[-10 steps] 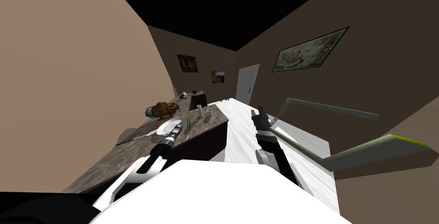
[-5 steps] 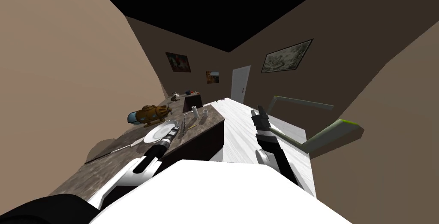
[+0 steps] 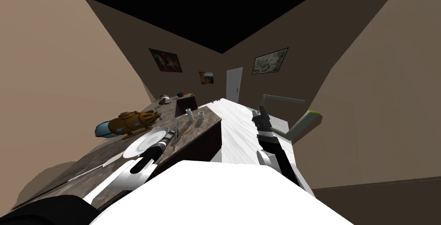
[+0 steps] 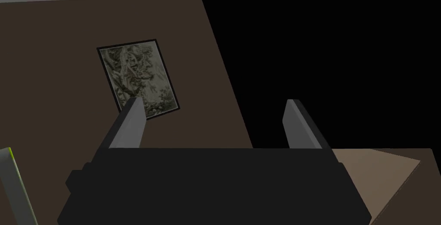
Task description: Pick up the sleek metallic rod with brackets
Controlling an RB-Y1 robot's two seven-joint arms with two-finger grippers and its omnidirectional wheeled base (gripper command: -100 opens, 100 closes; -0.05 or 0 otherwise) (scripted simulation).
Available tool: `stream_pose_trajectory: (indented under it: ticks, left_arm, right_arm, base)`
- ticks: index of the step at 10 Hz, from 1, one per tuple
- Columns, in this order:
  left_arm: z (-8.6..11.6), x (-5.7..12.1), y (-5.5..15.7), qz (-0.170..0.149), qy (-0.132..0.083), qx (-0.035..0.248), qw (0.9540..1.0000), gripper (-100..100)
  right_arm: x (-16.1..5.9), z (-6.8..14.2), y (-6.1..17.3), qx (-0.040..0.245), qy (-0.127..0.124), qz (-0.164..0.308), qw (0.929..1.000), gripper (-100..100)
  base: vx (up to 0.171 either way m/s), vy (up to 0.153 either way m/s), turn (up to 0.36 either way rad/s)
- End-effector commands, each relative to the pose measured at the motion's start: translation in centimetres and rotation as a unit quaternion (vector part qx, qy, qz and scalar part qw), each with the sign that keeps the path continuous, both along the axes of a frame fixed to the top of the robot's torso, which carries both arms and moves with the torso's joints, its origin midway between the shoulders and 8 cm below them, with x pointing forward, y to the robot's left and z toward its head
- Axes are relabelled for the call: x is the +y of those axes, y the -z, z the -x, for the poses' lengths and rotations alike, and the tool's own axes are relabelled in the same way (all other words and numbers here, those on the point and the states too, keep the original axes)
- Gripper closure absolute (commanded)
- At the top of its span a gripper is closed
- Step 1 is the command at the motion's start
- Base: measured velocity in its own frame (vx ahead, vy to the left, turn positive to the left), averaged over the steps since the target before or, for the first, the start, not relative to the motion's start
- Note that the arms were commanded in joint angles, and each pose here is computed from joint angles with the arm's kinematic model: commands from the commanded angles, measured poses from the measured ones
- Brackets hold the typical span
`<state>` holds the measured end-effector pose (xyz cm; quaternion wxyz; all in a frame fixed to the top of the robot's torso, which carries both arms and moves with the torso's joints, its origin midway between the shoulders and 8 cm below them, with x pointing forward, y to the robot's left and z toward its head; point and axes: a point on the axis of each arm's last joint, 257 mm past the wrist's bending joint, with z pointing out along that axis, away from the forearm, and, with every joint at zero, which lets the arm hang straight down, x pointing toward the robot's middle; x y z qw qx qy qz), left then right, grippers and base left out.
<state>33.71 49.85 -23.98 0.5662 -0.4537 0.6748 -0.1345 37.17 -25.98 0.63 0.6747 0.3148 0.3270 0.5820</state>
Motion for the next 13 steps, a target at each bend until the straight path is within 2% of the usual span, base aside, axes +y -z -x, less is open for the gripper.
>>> stream_pose_trajectory:
  ticks: [1, 2, 3, 6, 7, 12, 13]
  left_arm:
    - [1.2, 1.4, 0.8, -0.007, -0.018, 0.024, 0.9995, -100]
    - [1.9, 2.4, 1.2, -0.013, -0.028, 0.039, 0.9987, -100]
    - [2.0, 2.5, 1.4, -0.013, -0.032, 0.043, 0.9985, -100]
    - [4.8, 5.4, 2.8, -0.026, -0.069, 0.093, 0.9929, -100]
    - [4.9, 5.5, 2.9, -0.026, -0.071, 0.095, 0.9926, -100]
    - [9.5, 8.8, 5.1, -0.039, -0.118, 0.166, 0.9782, -100]
    - [10.9, 9.4, 5.7, -0.041, -0.128, 0.187, 0.9731, -100]
  right_arm:
    - [0.0, 0.0, 0.0, 0.000, 0.000, 0.000, 1.0000, 0]
    - [0.0, 0.0, 0.0, 0.000, 0.000, 0.000, 1.0000, 0]
    - [0.0, 0.0, 0.0, 0.000, 0.000, 0.000, 1.0000, 0]
    - [0.0, 0.0, 0.0, 0.000, 0.000, 0.000, 1.0000, 0]
    - [0.0, 0.0, 0.0, 0.000, 0.000, 0.000, 1.0000, 0]
    - [0.0, 0.0, 0.0, 0.000, 0.000, 0.000, 1.0000, 0]
    - [0.0, 0.0, 0.0, 0.000, 0.000, 0.000, 1.0000, 0]
  base:
    - [-0.003, 0.021, -0.260]
    - [-0.009, 0.031, -0.372]
    - [-0.006, 0.032, -0.098]
    - [-0.007, 0.033, -0.284]
    - [-0.008, 0.037, -0.100]
    - [-0.013, 0.063, -0.236]
    - [0.004, 0.105, -0.291]
